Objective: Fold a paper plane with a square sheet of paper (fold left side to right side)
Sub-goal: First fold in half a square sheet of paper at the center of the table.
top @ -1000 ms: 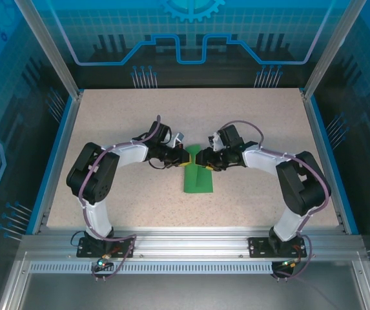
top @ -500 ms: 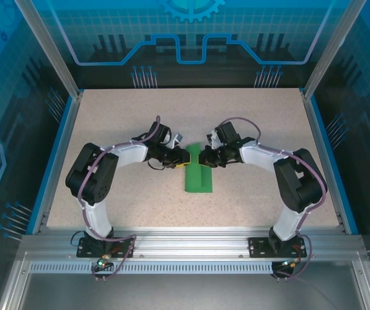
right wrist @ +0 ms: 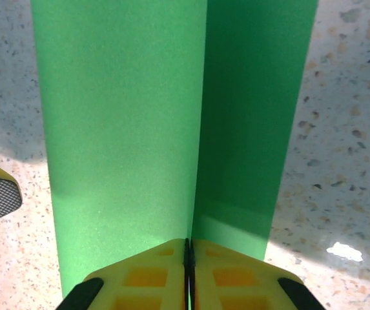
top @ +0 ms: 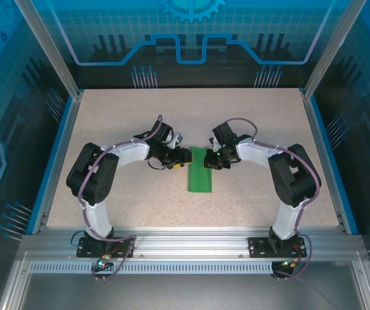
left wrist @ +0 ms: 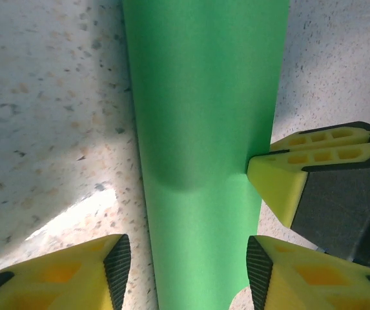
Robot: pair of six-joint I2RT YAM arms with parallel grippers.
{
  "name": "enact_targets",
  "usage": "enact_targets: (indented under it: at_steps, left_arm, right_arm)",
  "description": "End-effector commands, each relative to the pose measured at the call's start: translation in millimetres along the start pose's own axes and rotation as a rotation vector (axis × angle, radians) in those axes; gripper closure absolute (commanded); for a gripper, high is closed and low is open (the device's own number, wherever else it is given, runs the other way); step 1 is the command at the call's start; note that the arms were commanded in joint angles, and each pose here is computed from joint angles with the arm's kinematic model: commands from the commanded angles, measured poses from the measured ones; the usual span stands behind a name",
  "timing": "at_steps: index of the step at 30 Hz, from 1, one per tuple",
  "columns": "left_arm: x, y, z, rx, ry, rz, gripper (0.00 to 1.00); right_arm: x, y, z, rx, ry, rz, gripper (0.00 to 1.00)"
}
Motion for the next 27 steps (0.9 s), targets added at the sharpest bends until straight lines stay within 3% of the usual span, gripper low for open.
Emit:
enact_targets:
  at_steps: [1, 17, 23, 27]
  left_arm:
    - [-3, 0, 12, 0.046, 0.022, -0.002, 0.46]
    - [0, -4, 39, 0.139, 0.119, -0.036, 0.53]
    - [1, -8, 53, 0.189, 0.153, -0.031, 0.57]
    - [0, -8, 55, 0.200, 0.165, -0.019, 0.58]
  right_arm:
    - [-2, -2, 3, 0.006, -0.043, -0.009, 0.89]
    - [-9, -5, 6, -0.005, -0.096, -0.009, 0.87]
    - [-9, -6, -1, -0.039, -0.097, -0.023, 0.80]
    - [-11, -7, -17, -0.124, -0.117, -0.033, 0.70]
Point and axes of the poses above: each hand's point on the last joint's axis, 136 mm out from that joint toward the fingers, its own z axis out along the fingers, its own x axis along the line the jaws close on, y = z × x, the point moved 10 cm from there along -z, back along the fingers, and after that the axes turned 13 degrees about z, right-handed, at the moved point
